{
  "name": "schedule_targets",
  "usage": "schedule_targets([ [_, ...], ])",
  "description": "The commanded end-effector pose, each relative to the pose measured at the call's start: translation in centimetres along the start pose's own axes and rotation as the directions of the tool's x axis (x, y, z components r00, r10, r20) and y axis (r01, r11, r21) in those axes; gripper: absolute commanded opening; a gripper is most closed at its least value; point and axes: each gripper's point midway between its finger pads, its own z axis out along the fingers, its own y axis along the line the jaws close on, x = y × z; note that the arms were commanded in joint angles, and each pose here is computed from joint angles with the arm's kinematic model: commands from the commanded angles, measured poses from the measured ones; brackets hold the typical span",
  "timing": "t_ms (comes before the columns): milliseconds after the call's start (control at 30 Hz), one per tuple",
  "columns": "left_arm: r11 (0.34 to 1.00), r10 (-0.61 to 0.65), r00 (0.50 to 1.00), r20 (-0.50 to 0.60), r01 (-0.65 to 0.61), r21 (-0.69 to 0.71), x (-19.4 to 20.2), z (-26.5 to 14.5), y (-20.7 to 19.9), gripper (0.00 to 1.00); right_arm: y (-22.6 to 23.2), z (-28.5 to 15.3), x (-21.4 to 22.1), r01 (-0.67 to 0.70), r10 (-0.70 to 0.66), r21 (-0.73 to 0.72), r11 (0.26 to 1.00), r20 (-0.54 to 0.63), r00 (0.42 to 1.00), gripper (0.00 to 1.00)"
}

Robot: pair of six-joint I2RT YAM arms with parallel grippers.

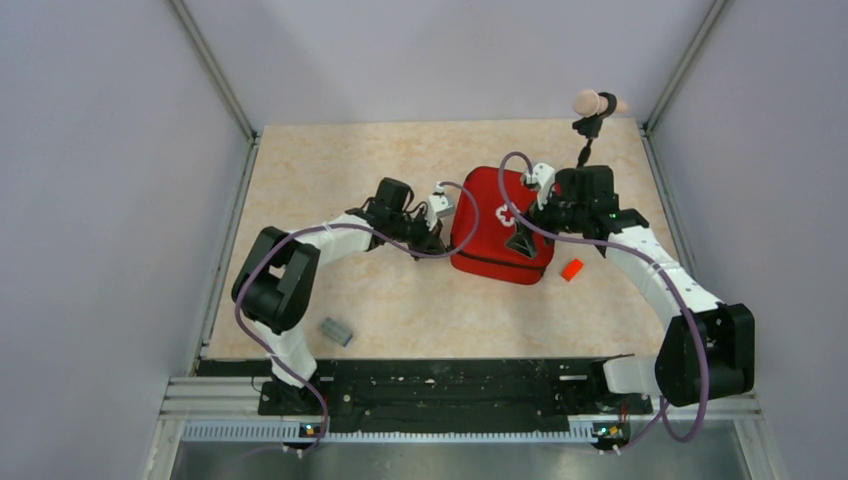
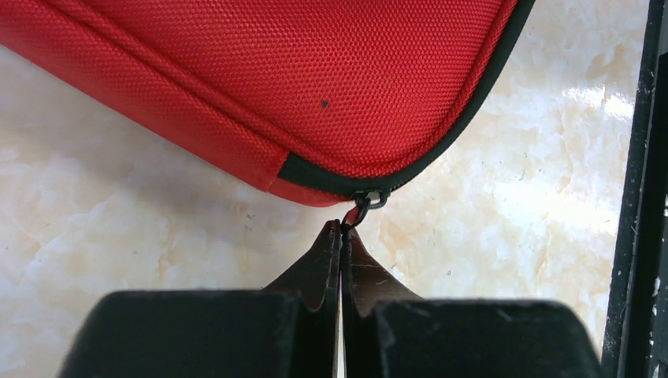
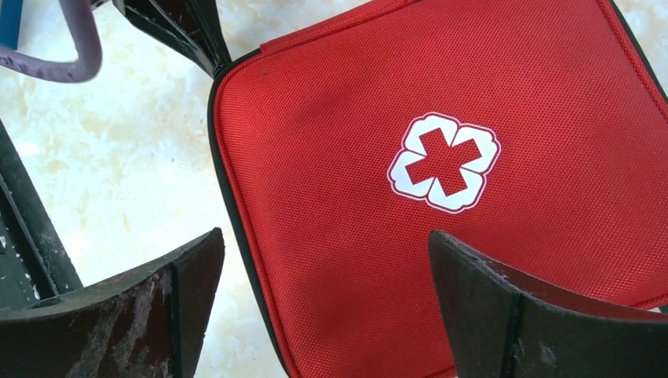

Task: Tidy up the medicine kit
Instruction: Zip the medicine box at the center of the board.

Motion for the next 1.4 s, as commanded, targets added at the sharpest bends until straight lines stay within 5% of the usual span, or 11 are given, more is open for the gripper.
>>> schedule_targets([
  [0, 0.997, 0.075, 0.996, 0.058, -0.076, 0.017, -2.5, -2.1, -0.4, 0.00, -0.5, -0.6, -0.6, 0.043, -0.044, 0.032, 0.999, 0.020, 0.999, 0.99],
  [333, 0.996, 0.065, 0.992, 0.104, -0.070, 0.049, -2.8, -2.6, -1.0, 0.02, -1.2, 0.3, -0.2, 0.052, -0.052, 0.014, 0.999, -0.001, 0.999, 0.98],
  [467, 0.992, 0.093, 0.992, 0.089, -0.100, 0.083, -2.4, -1.9, -0.7, 0.42, -1.2, 0.3, -0.3, 0.047, -0.047, 0.015, 0.999, -0.004, 0.999, 0.99],
  [567, 0.982, 0.124, 0.989, 0.084, -0.134, 0.132, -2.2, -1.4, -0.7, 0.47, -1.2, 0.3, -0.1, 0.043, -0.043, 0.014, 0.999, -0.010, 0.999, 0.99],
  [900, 0.974, 0.072, 0.992, 0.104, -0.092, 0.205, -2.8, 0.0, -0.9, 0.36, -1.0, 0.1, 0.2, 0.035, -0.035, 0.019, 0.999, -0.017, 0.999, 0.99],
  [1167, 0.995, 0.048, 0.991, 0.124, -0.058, 0.083, -3.6, 1.2, 0.5, 0.41, -1.0, 0.4, 0.3, 0.030, -0.030, 0.011, 0.999, -0.018, 0.999, 0.98],
  [1367, 0.997, 0.039, 0.989, 0.141, -0.048, 0.063, -4.3, 2.1, 0.5, 0.16, -0.9, 0.3, 0.3, 0.021, -0.021, 0.011, 1.000, -0.011, 1.000, 0.99],
])
